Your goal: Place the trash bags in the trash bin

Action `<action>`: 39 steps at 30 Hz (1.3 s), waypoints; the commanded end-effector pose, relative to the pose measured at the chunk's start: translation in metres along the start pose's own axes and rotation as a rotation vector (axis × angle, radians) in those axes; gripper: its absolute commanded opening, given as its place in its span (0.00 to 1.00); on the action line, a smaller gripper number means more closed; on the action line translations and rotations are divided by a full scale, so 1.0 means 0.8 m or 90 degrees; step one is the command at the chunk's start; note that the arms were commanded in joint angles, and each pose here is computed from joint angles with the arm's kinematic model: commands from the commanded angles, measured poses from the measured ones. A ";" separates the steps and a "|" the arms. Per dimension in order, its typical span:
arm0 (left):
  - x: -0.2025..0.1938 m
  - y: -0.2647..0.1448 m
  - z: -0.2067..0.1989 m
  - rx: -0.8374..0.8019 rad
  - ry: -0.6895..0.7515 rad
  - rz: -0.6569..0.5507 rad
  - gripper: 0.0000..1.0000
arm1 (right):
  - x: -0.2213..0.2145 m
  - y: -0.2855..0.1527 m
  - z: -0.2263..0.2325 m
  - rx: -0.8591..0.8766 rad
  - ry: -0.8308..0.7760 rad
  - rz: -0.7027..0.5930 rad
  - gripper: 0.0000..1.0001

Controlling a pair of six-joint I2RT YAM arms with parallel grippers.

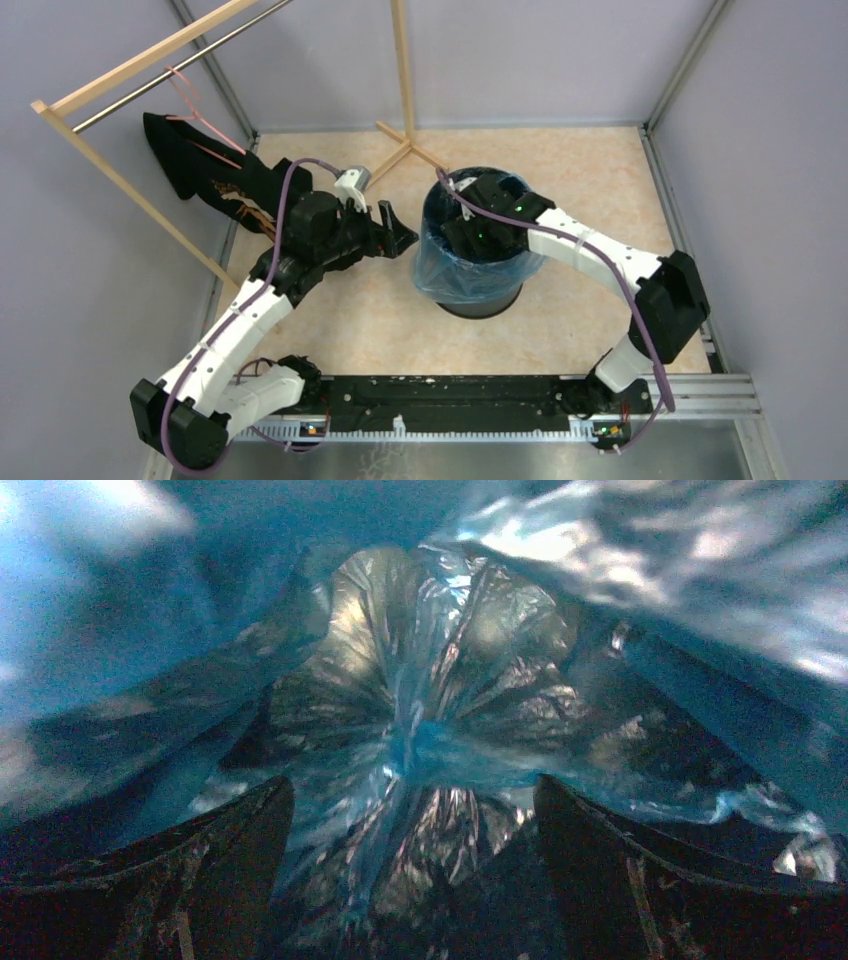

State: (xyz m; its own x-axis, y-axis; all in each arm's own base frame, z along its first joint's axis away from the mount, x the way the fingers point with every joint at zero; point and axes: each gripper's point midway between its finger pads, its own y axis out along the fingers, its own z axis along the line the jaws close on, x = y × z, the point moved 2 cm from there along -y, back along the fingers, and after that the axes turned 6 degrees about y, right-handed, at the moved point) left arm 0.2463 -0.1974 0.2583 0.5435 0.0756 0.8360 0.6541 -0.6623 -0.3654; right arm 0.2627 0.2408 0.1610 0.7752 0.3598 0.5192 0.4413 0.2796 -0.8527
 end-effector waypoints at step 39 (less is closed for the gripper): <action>-0.039 0.005 0.019 0.033 -0.049 0.025 0.93 | 0.055 -0.044 0.046 0.107 0.053 -0.114 0.90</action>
State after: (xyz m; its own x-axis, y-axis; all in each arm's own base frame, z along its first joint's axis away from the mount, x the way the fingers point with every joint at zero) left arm 0.2422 -0.1874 0.2319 0.5851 0.1059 0.8040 0.6769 -0.6098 -0.4123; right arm 0.2728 0.2773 0.1854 0.7514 0.2311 0.6181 0.4820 0.4475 -0.7533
